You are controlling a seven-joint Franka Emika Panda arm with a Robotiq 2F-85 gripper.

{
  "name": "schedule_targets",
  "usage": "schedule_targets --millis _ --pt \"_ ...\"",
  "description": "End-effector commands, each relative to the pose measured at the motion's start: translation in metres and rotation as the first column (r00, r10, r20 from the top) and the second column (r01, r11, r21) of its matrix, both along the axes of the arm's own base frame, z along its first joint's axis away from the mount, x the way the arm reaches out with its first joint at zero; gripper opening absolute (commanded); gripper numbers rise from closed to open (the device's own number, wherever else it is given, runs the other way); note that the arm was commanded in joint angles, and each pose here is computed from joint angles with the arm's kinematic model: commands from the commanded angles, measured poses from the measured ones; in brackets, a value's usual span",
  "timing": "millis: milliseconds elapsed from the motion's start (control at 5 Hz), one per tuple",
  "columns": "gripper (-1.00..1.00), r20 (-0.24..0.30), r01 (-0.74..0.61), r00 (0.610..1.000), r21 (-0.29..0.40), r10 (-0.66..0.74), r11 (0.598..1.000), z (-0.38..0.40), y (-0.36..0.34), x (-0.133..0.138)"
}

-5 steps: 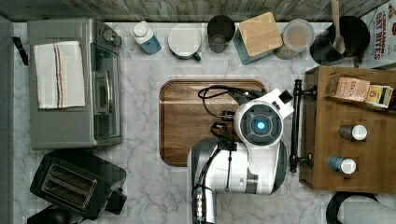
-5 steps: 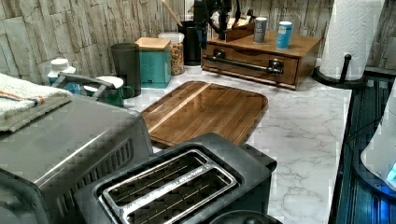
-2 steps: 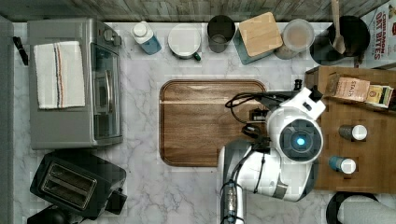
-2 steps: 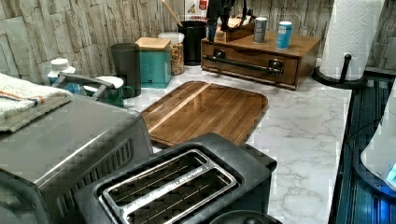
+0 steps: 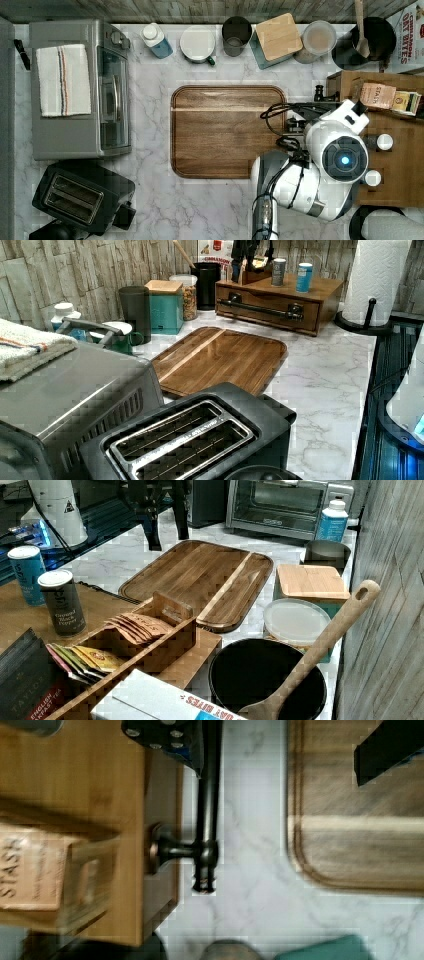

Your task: Open the drawer.

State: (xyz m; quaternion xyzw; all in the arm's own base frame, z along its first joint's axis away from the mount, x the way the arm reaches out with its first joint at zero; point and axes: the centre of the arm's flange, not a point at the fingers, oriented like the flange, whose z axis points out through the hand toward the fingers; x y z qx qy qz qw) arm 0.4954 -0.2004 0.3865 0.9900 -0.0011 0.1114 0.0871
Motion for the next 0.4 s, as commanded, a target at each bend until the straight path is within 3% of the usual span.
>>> schedule_targets --millis 200,400 --pt "1.00 0.015 0.045 0.999 -0.012 -0.044 0.999 -0.039 -0.013 0.003" --pt "1.00 0.014 0.091 0.996 -0.038 -0.091 0.995 -0.052 -0.020 -0.002"
